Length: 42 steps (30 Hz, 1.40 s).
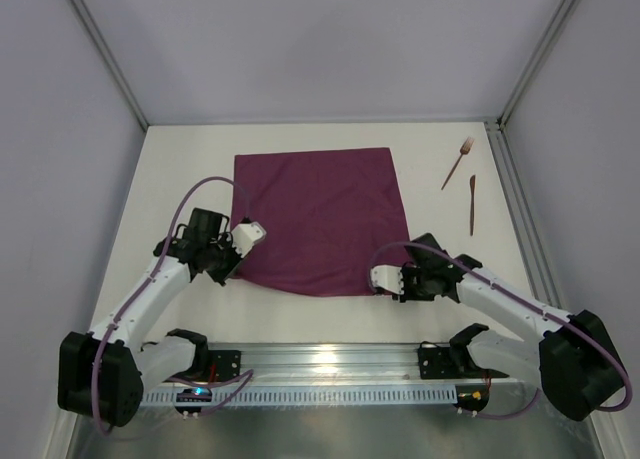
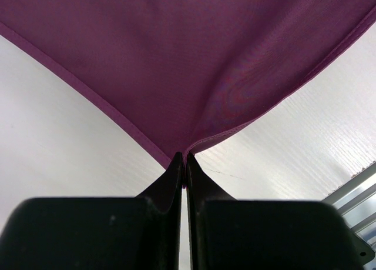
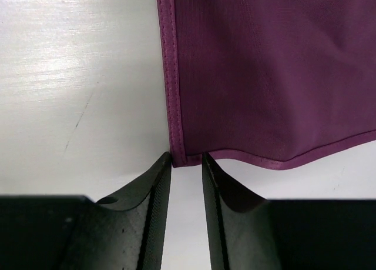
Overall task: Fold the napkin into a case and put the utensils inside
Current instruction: Pick up the flattened napkin from the center of the board, then fold and flatten the napkin at the center of the board.
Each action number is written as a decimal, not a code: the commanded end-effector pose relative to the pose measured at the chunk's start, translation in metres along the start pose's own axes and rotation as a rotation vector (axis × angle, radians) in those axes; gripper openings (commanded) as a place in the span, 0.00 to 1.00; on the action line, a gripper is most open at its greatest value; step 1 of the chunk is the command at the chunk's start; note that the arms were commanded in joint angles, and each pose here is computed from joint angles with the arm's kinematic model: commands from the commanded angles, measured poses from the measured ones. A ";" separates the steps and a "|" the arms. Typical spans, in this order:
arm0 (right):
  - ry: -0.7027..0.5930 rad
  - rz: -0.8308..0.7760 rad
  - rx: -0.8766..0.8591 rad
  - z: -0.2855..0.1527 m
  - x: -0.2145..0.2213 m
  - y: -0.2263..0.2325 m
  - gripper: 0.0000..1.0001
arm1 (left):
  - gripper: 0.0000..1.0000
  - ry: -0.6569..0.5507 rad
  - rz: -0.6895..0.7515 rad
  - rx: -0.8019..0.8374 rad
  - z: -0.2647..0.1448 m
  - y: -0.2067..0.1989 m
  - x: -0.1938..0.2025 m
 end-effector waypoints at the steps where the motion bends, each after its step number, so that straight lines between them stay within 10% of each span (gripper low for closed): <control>1: 0.031 -0.029 -0.013 0.002 0.005 0.002 0.31 | 0.00 -0.044 0.003 0.017 -0.007 -0.003 -0.011; 8: 0.065 -0.053 -0.047 0.008 0.007 0.009 0.32 | 0.00 -0.049 0.001 0.018 -0.010 -0.003 -0.014; 13: 0.055 -0.048 -0.065 0.006 0.004 0.010 0.03 | 0.00 -0.056 -0.002 0.022 -0.013 -0.003 -0.017; 31: -0.112 0.040 -0.040 -0.087 -0.041 0.008 0.03 | 0.00 -0.033 -0.046 0.075 -0.065 -0.028 -0.011; 42: -0.257 0.206 0.287 -0.117 -0.079 -0.074 0.03 | 0.00 -0.140 -0.169 -0.257 -0.088 0.027 -0.049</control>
Point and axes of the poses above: each gripper's point midway between its finger pads, its own z axis out along the fingers, its own y axis along the line the jaws close on, x = y × z, the point moved 2 cm from there along -z, back along the fingers, and after that the axes turned 7 degrees about -z, right-handed, at the moved point
